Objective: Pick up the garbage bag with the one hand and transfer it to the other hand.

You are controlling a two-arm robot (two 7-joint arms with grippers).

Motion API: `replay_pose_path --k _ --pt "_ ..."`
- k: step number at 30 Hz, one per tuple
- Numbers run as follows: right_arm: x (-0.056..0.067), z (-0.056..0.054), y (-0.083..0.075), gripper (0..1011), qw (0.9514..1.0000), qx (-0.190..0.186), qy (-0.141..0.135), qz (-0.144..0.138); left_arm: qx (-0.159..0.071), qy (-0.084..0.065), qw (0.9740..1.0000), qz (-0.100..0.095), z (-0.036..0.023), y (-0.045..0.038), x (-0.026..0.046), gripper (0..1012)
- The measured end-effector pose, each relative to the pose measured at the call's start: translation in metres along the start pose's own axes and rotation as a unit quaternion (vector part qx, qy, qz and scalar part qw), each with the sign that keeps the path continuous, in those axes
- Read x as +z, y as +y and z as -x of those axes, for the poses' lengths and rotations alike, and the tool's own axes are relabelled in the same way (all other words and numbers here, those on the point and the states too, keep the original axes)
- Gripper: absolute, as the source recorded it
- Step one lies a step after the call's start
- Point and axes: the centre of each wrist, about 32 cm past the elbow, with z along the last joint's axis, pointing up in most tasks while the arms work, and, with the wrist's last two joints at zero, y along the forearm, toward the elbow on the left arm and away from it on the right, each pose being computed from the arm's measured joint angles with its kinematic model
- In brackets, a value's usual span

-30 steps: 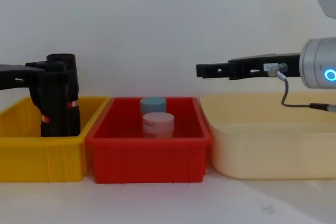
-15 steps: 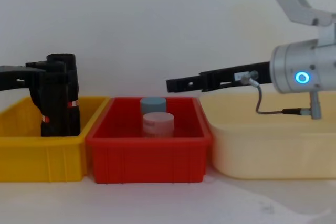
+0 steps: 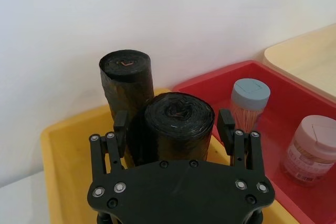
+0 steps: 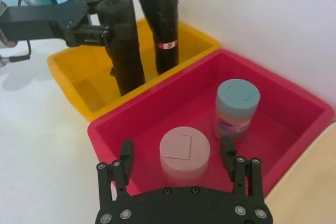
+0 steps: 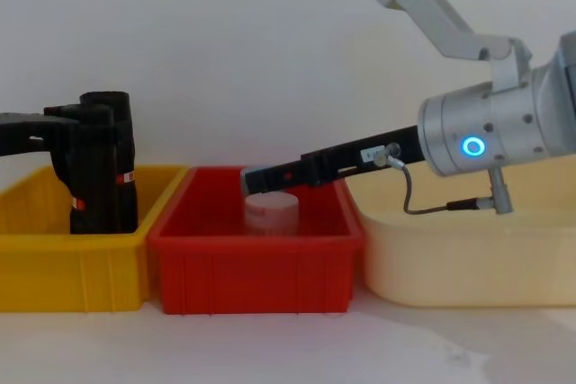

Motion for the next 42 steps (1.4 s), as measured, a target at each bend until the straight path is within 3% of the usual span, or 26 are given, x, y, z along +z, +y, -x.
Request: replay_pose_path --k 16,42 --pt "0.007 -0.005 0.012 1004 0.9988 -0.003 -0.038 0.031 0.000 0.000 1.0000 0.000 -0.0003 -0.0002 0.0001 1000" --pt "0.006 -0.009 0.025 1004 0.9979 0.000 -0.041 0.051 0.000 0.000 1.0000 0.000 -0.0003 -0.0002 0.0001 1000"
